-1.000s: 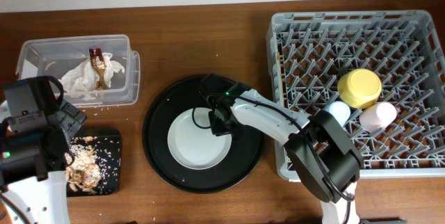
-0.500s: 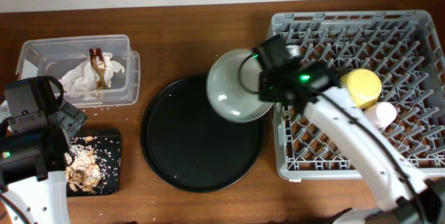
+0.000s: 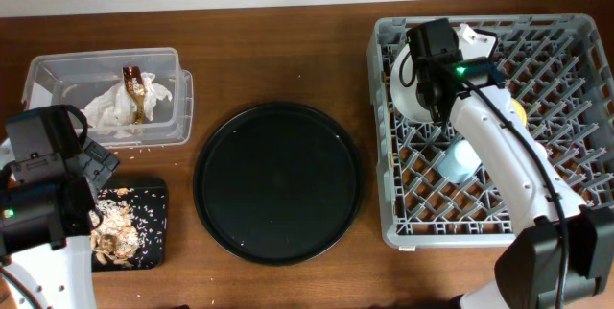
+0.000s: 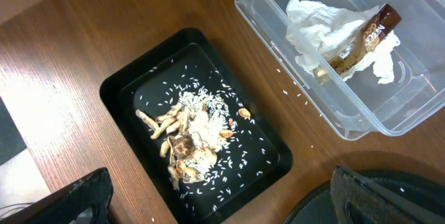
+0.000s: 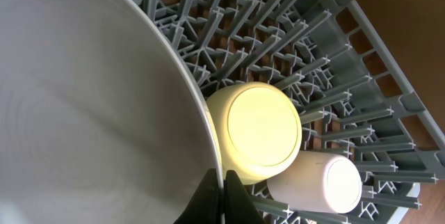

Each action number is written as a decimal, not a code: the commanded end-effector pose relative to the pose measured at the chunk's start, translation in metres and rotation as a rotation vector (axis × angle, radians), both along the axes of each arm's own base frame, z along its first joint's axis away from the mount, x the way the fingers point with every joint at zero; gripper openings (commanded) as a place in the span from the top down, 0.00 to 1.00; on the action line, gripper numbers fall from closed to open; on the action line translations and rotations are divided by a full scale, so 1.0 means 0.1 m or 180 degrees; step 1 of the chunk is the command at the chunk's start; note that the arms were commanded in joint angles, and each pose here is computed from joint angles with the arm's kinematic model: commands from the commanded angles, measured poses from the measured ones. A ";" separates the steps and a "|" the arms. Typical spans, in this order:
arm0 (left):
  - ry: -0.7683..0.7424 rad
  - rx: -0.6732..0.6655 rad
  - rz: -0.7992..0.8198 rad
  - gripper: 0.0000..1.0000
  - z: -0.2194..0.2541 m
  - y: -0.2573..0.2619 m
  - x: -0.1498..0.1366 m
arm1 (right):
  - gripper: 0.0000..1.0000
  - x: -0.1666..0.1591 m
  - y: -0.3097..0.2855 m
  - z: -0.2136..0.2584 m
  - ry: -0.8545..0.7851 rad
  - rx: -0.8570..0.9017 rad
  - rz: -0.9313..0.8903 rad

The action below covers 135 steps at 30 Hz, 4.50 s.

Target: Sort waste into correct bins and load items into the dishwasher rack

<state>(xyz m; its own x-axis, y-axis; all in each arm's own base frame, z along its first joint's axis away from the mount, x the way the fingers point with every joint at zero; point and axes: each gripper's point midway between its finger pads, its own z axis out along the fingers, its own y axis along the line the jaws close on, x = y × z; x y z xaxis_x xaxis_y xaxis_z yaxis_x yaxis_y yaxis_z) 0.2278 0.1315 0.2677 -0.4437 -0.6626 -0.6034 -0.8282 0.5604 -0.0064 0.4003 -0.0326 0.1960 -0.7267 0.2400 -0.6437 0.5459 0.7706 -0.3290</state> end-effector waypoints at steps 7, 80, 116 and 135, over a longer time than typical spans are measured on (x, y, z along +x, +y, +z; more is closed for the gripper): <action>-0.0038 0.0004 0.0049 0.01 0.03 0.02 0.00 | 0.43 -0.03 0.94 0.05 0.0018 0.0152 0.0749; -0.0460 -0.0066 -0.0827 0.01 -0.53 -0.49 0.01 | 0.01 -1.55 0.45 -0.39 -0.2702 0.0580 0.2334; -0.2258 0.1681 -0.2938 0.00 -1.11 -1.23 0.18 | 0.01 -1.55 0.45 -0.39 -0.2702 0.0580 0.2334; -0.2272 0.1664 -0.2953 0.01 -1.11 -1.24 0.18 | 0.01 -1.55 0.45 -0.39 -0.2702 0.0580 0.2334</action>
